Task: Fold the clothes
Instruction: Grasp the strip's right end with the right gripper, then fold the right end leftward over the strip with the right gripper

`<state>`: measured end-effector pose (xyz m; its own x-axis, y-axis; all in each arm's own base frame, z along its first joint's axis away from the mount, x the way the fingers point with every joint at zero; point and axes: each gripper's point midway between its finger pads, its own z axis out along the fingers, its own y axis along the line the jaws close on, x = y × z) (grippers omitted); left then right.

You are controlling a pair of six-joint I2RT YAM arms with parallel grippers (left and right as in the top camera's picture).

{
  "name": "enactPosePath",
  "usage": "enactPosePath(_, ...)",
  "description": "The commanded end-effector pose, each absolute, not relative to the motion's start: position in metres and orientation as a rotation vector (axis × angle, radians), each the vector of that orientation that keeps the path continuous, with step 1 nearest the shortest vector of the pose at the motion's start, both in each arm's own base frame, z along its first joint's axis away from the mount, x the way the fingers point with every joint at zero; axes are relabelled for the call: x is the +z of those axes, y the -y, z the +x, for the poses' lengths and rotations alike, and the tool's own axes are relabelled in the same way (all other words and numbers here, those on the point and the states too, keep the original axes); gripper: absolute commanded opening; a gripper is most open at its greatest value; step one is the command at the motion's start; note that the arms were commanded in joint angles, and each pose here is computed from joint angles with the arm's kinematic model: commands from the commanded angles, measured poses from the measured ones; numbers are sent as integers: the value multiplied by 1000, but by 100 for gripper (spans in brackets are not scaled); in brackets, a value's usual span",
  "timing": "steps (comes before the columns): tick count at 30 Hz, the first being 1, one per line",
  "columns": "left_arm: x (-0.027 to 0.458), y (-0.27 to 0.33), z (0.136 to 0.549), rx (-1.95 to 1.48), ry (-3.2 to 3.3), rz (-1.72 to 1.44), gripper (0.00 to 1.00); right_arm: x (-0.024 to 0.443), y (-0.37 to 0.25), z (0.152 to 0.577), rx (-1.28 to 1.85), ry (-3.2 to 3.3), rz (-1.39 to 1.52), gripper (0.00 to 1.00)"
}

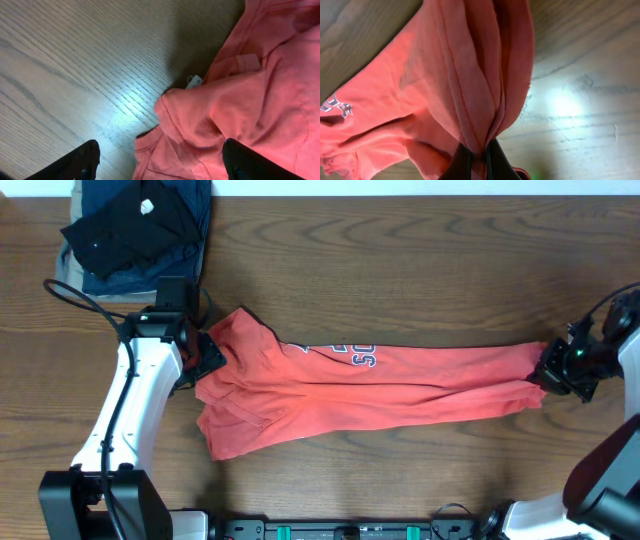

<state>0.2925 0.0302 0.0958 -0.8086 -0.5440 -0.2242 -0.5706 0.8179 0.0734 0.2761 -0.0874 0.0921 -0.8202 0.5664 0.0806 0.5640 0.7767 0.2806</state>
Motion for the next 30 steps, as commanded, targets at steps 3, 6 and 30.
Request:
enactPosePath(3,92,-32,293,212,-2806,-882,79,109,65,285,440,-2958,806,1)
enactPosePath(6,92,-32,295,208,-2799,-881,80,109,41,289,443,-3002,658,1)
enactPosePath(30,92,-32,295,208,-2799,-881,80,99,-142,279,485,-3077,-175,2)
